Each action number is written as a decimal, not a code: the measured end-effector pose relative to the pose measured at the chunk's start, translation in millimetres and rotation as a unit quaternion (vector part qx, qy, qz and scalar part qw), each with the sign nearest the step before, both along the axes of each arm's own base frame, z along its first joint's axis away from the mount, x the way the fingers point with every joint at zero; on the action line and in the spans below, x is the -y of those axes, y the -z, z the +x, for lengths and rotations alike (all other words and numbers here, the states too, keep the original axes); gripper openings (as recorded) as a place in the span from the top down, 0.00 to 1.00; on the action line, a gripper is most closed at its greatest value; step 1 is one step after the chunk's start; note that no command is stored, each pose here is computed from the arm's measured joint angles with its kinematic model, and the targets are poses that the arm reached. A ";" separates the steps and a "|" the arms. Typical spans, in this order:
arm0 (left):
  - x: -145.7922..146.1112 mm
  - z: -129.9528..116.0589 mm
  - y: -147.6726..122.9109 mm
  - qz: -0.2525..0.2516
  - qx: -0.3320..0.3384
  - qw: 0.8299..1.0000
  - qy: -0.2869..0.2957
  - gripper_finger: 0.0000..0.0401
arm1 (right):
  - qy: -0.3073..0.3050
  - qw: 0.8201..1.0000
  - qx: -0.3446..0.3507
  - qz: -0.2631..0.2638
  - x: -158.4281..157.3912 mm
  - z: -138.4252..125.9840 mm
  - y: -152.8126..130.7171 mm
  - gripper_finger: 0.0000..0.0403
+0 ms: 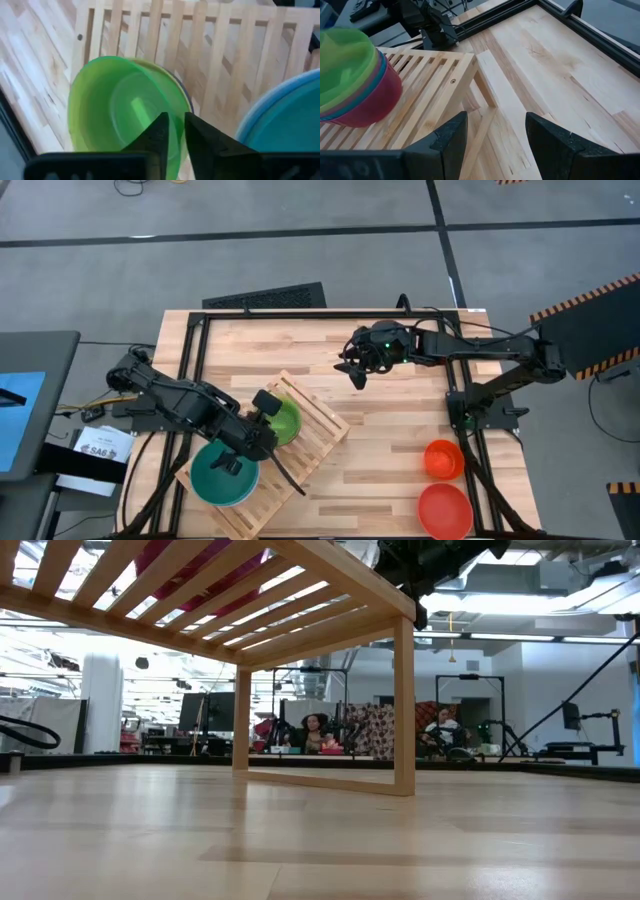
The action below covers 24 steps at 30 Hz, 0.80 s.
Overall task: Place and stack bowls onto a shelf
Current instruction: Stack the small green bowl on the shelf on top of the small yellow bowl on the shelf, then stack the small orange bowl on the shelf on top of the small green bowl on the shelf
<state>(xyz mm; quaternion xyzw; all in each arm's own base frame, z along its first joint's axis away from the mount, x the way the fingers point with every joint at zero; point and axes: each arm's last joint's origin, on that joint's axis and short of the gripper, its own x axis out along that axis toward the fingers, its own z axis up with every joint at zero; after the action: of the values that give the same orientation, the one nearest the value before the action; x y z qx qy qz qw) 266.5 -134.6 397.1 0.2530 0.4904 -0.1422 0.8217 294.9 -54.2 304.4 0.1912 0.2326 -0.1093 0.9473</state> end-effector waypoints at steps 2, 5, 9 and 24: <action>-1.2 0.9 -0.2 -0.001 0.002 1.000 -0.004 0.83 | 0.000 1.000 0.000 0.000 0.0 0.0 0.0 0.44; -3.4 2.1 -0.7 -0.009 0.005 1.000 -0.020 0.75 | 0.000 1.000 0.000 0.000 0.0 0.0 0.0 0.44; -10.9 -1.8 -8.0 -0.026 0.012 0.998 -0.052 0.67 | -0.002 1.000 0.000 -0.002 0.0 0.1 0.1 0.44; -33.1 -30.5 -24.6 -0.144 0.095 0.969 -0.174 0.97 | -0.005 1.000 -0.001 -0.002 -0.1 0.2 0.2 0.44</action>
<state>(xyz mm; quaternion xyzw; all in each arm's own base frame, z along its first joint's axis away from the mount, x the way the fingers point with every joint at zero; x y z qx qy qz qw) 236.0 -101.5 421.6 0.0550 0.4206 -0.0409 0.9046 295.0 -54.0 304.2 0.1882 0.2338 -0.1055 0.9480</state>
